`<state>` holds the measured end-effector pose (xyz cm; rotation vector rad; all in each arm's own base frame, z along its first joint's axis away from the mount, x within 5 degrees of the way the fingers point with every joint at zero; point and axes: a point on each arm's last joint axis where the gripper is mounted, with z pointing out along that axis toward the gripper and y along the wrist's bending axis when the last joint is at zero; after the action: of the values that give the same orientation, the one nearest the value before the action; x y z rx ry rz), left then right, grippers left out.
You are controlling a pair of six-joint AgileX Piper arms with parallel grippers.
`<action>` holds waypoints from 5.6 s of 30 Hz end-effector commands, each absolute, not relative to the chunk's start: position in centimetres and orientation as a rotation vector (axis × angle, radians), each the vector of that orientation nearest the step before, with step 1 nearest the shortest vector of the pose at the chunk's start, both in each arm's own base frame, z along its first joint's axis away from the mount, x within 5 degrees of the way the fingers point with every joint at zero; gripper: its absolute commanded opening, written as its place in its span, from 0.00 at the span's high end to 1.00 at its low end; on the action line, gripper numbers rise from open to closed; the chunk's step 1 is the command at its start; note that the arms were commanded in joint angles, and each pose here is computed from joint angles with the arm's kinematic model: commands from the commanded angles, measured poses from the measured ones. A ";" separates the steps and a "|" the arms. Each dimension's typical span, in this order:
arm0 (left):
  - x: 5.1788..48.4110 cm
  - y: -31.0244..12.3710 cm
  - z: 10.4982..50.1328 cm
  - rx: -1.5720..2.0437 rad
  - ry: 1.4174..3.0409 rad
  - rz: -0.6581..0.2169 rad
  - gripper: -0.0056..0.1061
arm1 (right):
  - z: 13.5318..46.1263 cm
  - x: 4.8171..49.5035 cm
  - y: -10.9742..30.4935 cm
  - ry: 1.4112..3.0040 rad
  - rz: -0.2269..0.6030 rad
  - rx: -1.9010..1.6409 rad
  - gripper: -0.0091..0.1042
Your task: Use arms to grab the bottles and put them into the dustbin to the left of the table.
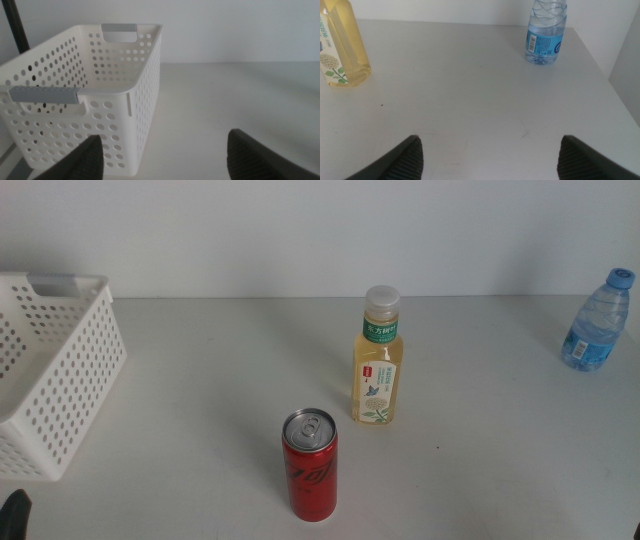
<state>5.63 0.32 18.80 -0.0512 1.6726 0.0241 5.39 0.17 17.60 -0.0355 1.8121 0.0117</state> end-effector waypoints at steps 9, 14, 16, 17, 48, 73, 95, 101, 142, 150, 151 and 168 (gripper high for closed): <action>5.8 0.0 19.9 -0.013 1.565 -0.029 0.22 | 18.6 5.5 0.1 1.733 -0.015 -0.044 0.31; 7.2 -1.4 19.8 0.134 1.624 -0.166 0.22 | 18.6 5.5 0.1 1.733 -0.015 -0.044 0.31; 7.8 -2.2 19.6 0.203 1.657 -0.226 0.22 | 18.6 5.5 0.1 1.733 -0.015 -0.044 0.31; 8.1 -2.7 19.5 0.244 1.672 -0.260 0.22 | 18.6 5.5 0.1 1.733 -0.015 -0.044 0.31; 11.8 -9.2 17.4 0.552 1.564 -0.540 0.22 | 18.6 5.5 0.1 1.733 -0.015 -0.044 0.31; 13.2 -10.2 18.3 0.482 1.509 -0.612 0.22 | 18.6 5.5 0.1 1.733 -0.015 -0.044 0.31; 18.6 -15.5 16.4 0.590 1.508 -0.736 0.22 | 18.6 5.5 0.1 1.733 -0.015 -0.044 0.31; 20.1 -16.8 15.3 0.598 1.532 -0.764 0.22 | 18.6 5.5 0.1 1.733 -0.015 -0.044 0.31; 24.1 -15.4 27.5 0.560 1.926 -0.398 0.96 | 18.6 5.5 0.1 1.733 -0.015 -0.044 0.31; 26.5 -10.8 33.6 0.466 2.124 -0.100 0.96 | 18.6 5.5 0.1 1.733 -0.015 -0.044 0.31; 26.7 -10.2 34.5 0.485 2.142 -0.091 0.96 | 18.6 5.5 0.1 1.733 -0.015 -0.044 0.31; 32.1 6.1 38.2 0.213 2.515 -0.024 0.96 | 18.6 5.5 0.1 1.733 -0.015 -0.044 0.31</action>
<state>31.89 5.11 36.01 0.2567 2.6014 -0.0406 5.39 0.17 17.60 -0.0355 1.8121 0.0117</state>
